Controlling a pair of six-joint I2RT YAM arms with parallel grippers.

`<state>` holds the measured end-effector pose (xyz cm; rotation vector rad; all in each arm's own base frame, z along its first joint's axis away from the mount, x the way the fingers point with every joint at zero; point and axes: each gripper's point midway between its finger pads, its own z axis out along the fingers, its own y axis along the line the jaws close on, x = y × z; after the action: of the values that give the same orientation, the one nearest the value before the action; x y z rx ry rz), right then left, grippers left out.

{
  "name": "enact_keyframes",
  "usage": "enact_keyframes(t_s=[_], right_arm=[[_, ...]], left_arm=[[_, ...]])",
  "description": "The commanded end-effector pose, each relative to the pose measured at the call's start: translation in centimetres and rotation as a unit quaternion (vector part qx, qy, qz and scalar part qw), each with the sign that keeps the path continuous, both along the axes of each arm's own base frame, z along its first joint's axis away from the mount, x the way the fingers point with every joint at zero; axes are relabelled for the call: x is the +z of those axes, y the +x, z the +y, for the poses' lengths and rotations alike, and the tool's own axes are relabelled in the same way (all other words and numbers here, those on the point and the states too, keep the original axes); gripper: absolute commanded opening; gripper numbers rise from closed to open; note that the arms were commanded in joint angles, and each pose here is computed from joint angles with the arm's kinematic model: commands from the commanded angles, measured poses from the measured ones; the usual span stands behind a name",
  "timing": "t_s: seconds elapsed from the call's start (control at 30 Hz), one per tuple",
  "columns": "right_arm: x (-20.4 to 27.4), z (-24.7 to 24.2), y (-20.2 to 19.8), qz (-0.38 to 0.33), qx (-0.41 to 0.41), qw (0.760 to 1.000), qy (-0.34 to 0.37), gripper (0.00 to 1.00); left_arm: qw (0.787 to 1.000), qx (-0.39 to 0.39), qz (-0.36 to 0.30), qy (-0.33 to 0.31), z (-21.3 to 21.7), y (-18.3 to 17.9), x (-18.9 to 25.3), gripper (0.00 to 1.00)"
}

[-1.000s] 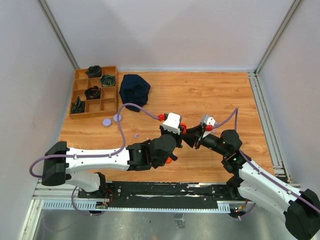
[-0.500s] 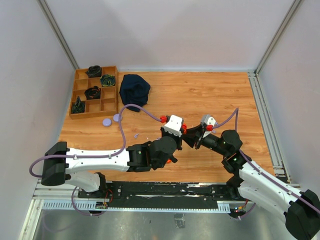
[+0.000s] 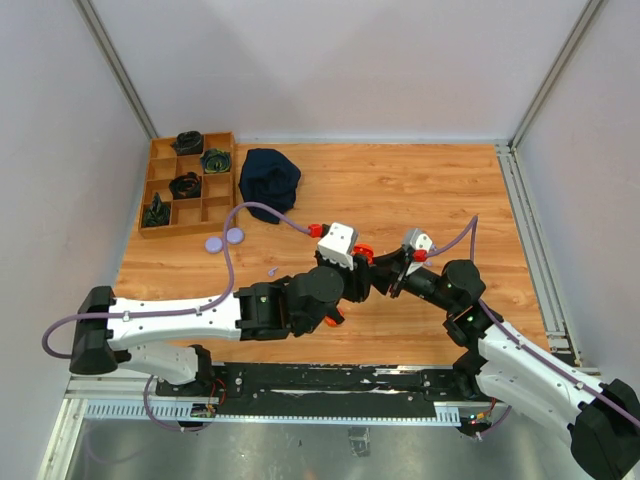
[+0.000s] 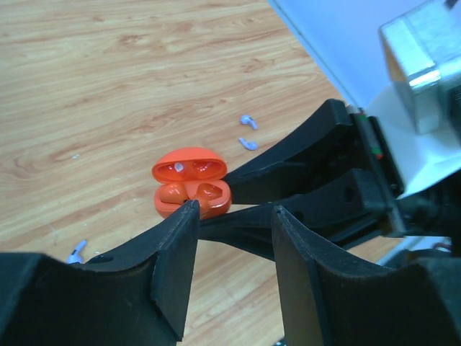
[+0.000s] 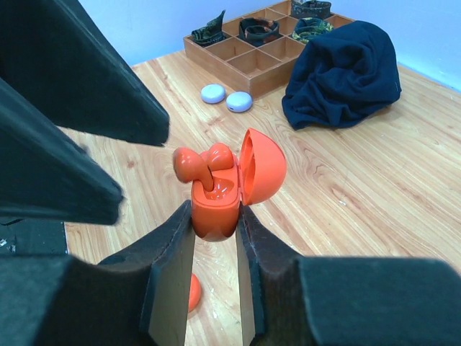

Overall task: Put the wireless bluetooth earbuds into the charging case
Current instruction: Place the earbud in the charging case.

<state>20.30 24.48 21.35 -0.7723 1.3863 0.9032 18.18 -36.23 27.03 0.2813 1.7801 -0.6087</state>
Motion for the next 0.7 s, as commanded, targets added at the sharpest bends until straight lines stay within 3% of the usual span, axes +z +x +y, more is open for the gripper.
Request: enact_keyframes(t_s=[0.0,0.13,0.67], right_arm=[[2.8,0.2,0.2,-0.032,0.002,0.999,0.026,0.07],[2.7,0.3,0.2,-0.031,0.003,0.999,0.027,0.07],[2.7,0.4,0.1,-0.029,0.007,0.999,0.025,0.07]], left_arm=[[0.997,-0.028,0.032,-0.069,0.1,-1.2,3.2,0.51],[0.993,-0.033,0.061,-0.093,0.6,-0.6,3.6,0.54],[0.991,-0.050,0.094,-0.081,0.7,1.0,1.9,0.58]])
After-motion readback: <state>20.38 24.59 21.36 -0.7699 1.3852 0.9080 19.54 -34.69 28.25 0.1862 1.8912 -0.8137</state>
